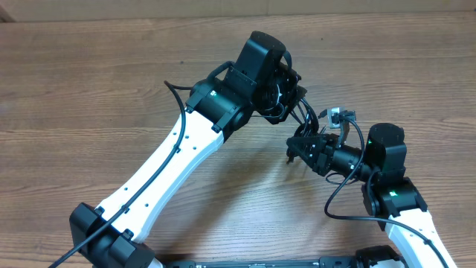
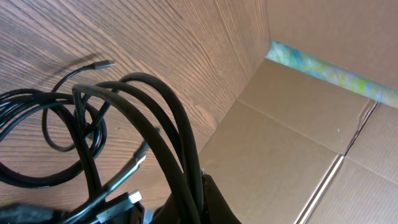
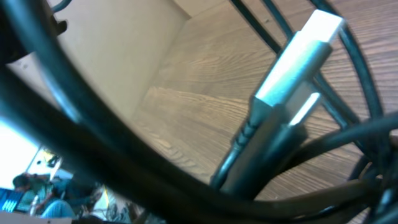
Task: Untangle cables
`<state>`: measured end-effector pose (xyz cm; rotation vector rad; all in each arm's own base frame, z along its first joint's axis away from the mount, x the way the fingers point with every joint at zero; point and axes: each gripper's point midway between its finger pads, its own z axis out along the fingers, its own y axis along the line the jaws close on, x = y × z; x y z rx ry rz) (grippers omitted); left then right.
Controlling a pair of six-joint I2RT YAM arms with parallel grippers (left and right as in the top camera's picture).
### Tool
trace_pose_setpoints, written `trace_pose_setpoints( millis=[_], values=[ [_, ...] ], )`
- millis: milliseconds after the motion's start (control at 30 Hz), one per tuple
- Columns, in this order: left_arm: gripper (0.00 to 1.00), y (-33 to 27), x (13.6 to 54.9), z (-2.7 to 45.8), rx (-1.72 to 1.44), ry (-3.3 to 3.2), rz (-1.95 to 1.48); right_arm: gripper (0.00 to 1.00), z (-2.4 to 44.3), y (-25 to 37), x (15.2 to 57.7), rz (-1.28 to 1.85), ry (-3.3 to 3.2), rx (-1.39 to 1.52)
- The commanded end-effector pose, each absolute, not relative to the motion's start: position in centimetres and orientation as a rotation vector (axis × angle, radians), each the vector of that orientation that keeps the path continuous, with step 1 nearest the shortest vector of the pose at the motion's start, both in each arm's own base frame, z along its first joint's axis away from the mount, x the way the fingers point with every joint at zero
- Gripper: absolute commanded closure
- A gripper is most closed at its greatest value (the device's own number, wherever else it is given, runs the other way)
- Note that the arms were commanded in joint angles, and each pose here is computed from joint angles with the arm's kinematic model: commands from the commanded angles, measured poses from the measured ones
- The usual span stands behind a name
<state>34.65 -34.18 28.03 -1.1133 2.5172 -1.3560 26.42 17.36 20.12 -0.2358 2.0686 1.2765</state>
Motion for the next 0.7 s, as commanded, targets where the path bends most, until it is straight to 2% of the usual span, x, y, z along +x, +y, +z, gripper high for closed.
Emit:
trace_pose_setpoints(
  millis=[0, 133, 467, 667],
  values=[
    [0.96, -34.0, 34.7, 30.7, -1.13, 2.443, -1.425, 0.91, 21.4, 18.1, 25.8, 1.335, 2.035, -0.305],
    [0.96, -32.8, 36.5, 31.0, -1.163, 2.355, -1.392, 0.92, 21.5, 18.7, 24.4, 1.425, 2.045, -0.352],
    [0.96, -27.5, 41.2, 31.4, -1.313, 2.157, -1.32, 0.93, 19.2, 18.5, 23.0, 1.465, 2.191, -0.262],
    [0.96, -24.5, 42.4, 30.8, -1.376, 2.142, -1.28, 0.93, 19.1, 18.4, 23.1, 1.456, 2.193, -0.255]
  ],
)
